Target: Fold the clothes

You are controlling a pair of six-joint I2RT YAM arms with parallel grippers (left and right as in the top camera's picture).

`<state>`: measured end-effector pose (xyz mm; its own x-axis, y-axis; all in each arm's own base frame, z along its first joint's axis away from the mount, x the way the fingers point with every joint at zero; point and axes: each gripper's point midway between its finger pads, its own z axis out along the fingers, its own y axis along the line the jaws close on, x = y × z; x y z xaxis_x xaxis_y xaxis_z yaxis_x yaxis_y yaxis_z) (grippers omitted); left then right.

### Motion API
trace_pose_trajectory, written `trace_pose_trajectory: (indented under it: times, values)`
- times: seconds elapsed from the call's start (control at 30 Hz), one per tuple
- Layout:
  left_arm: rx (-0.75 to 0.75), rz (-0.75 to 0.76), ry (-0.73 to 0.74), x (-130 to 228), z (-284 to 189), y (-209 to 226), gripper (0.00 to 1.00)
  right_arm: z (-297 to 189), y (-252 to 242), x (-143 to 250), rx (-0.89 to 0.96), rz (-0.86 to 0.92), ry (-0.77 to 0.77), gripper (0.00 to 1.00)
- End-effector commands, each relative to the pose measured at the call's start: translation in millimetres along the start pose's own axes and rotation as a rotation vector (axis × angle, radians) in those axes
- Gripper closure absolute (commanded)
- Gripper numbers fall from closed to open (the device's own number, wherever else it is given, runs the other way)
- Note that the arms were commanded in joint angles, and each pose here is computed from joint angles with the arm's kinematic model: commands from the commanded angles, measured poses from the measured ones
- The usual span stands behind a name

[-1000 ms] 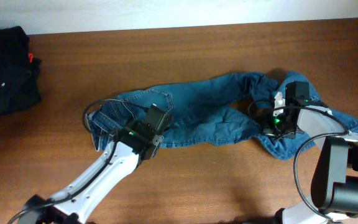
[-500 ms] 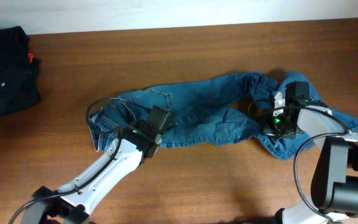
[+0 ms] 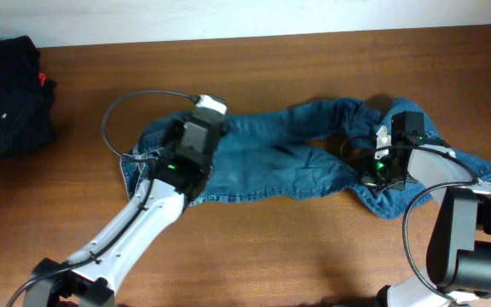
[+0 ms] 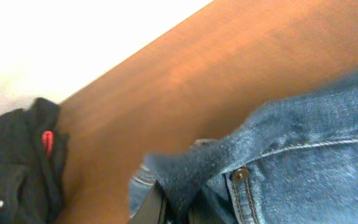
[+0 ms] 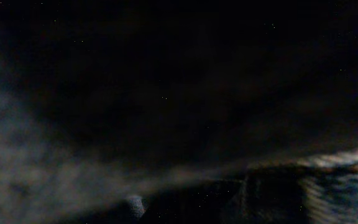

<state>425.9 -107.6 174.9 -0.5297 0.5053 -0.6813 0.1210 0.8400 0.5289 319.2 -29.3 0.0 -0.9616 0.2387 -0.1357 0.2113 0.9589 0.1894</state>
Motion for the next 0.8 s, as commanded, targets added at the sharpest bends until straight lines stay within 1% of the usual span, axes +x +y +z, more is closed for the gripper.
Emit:
trace_pose_trajectory:
  times: [0.0, 0.17, 0.23, 0.37, 0.47, 0.5, 0.57, 0.6, 0.63, 0.67, 0.77]
  values:
    - [-0.042, -0.054, -0.029, -8, 16, 30, 1.00, 17, -3, 10, 0.008, 0.009, 0.048, 0.96]
    - [0.052, -0.141, -0.103, -11, 50, 41, 1.00, 17, -3, 10, 0.008, 0.009, 0.048, 0.96]
    - [0.064, -0.165, -0.128, -10, 66, 44, 0.99, 17, -3, 10, 0.008, 0.009, 0.049, 0.96]
    - [0.027, -0.198, -0.147, 0, 97, 50, 0.99, 17, -3, 10, 0.008, 0.010, 0.051, 0.96]
    - [-0.010, -0.222, -0.171, 8, 121, 54, 0.95, 17, -3, 10, 0.008, 0.010, 0.052, 0.96]
    - [-0.029, -0.236, -0.192, 9, 129, 58, 0.92, 17, -3, 10, 0.008, 0.010, 0.052, 0.96]
    - [-0.067, -0.262, -0.244, 8, 140, 66, 0.78, 17, -3, 10, 0.008, 0.010, 0.051, 0.96]
    - [-0.087, -0.276, -0.277, 5, 143, 71, 0.63, 17, -3, 10, 0.008, 0.010, 0.051, 0.96]
    - [-0.110, -0.292, -0.315, -1, 144, 78, 0.44, 17, -3, 10, 0.008, 0.010, 0.052, 0.96]
    - [-0.127, -0.303, -0.344, -6, 144, 84, 0.00, 17, -3, 10, 0.007, 0.010, 0.051, 0.96]
    - [-0.166, -0.328, -0.416, -31, 138, 106, 0.00, 17, -3, 10, 0.007, 0.010, 0.051, 0.96]
